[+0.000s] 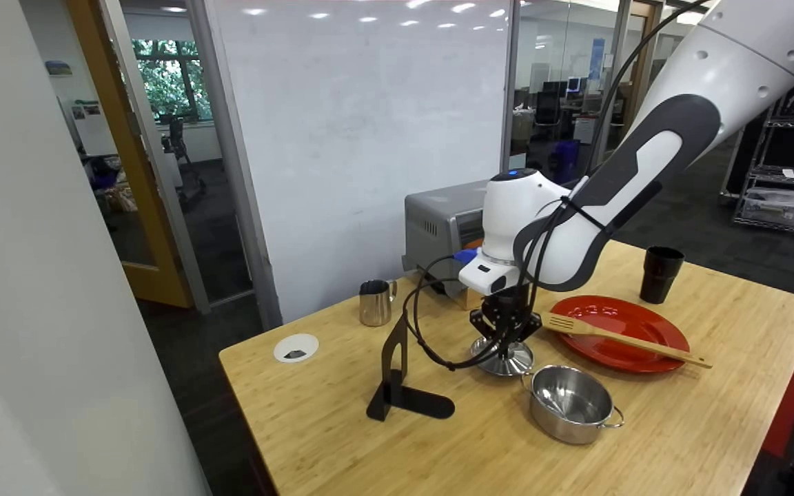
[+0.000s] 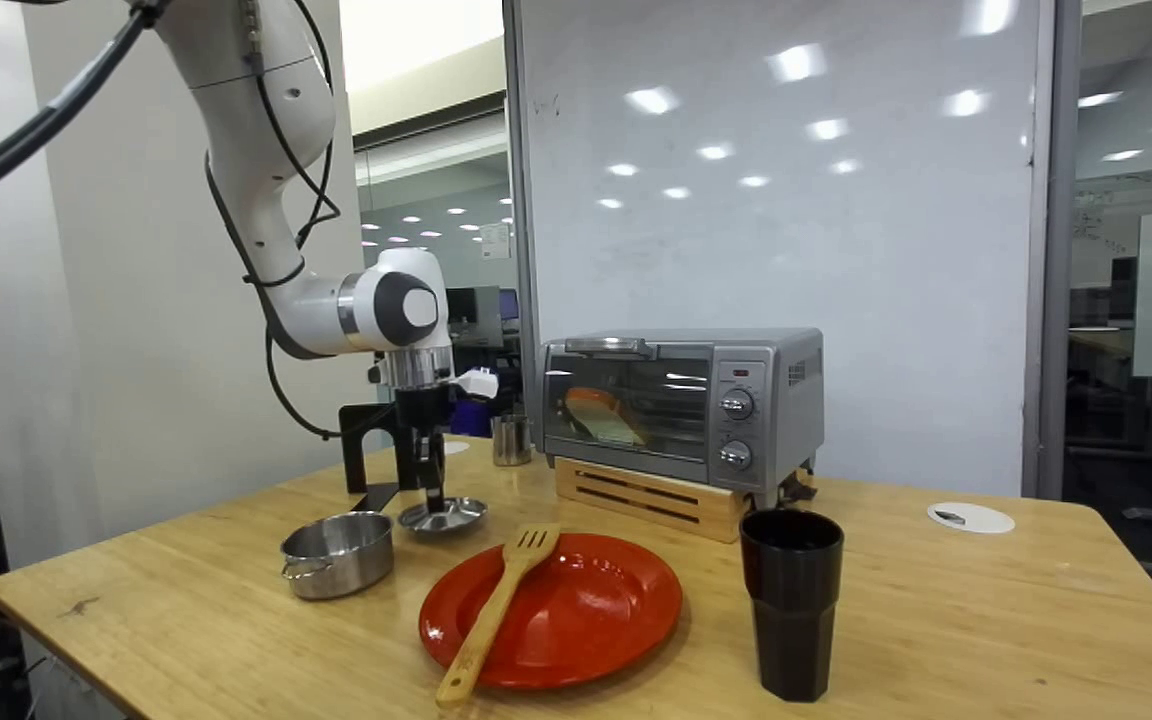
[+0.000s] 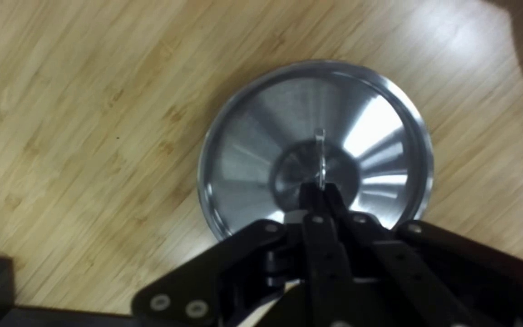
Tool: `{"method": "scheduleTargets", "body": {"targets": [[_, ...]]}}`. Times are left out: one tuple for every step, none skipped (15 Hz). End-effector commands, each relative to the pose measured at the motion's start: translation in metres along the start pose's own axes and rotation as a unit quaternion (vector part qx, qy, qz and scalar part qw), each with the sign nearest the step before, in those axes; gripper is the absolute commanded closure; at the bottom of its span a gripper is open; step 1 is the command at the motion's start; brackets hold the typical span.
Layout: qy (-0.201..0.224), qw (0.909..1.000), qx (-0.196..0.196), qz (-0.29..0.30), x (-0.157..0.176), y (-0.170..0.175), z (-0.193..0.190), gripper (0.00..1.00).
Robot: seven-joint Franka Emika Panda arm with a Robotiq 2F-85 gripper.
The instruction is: Remove the silver lid from the silver pot
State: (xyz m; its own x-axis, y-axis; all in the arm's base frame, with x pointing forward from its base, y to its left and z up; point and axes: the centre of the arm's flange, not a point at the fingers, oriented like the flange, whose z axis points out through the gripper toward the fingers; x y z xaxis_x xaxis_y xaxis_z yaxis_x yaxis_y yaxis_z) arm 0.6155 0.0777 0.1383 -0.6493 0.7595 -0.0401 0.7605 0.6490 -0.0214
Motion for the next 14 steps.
{"method": "scheduleTargets", "body": {"targets": [[-0.015,0.9997,-0.015,-0.008,-0.0073,0.0049,0.0073,0.99],[-0.016,0.9997,-0.016,-0.009,-0.0078,0.0047,0.0083,0.99],[-0.016,0.9997,-0.017,-0.010,-0.0079,0.0047,0.0096,0.99],[-0.016,0.9997,-0.017,-0.011,-0.0077,0.0042,0.0109,0.99],[-0.017,0.9996,-0.018,-0.012,-0.0072,0.0040,0.0117,0.99],[-0.017,0.9996,-0.019,-0.011,-0.0069,0.0040,0.0117,0.99],[-0.018,0.9996,-0.020,-0.010,-0.0064,0.0039,0.0114,0.72],[-0.019,0.9995,-0.021,-0.010,-0.0063,0.0037,0.0113,0.71],[-0.020,0.9995,-0.022,-0.010,-0.0062,0.0038,0.0108,0.65],[-0.021,0.9995,-0.023,-0.010,-0.0061,0.0035,0.0101,0.59],[-0.021,0.9994,-0.024,-0.010,-0.0059,0.0033,0.0093,0.51],[-0.022,0.9994,-0.025,-0.010,-0.0053,0.0027,0.0079,0.45],[-0.022,0.9994,-0.026,-0.010,-0.0042,0.0021,0.0060,0.37],[-0.026,0.9992,-0.028,-0.009,-0.0024,0.0015,0.0022,0.31]]}}
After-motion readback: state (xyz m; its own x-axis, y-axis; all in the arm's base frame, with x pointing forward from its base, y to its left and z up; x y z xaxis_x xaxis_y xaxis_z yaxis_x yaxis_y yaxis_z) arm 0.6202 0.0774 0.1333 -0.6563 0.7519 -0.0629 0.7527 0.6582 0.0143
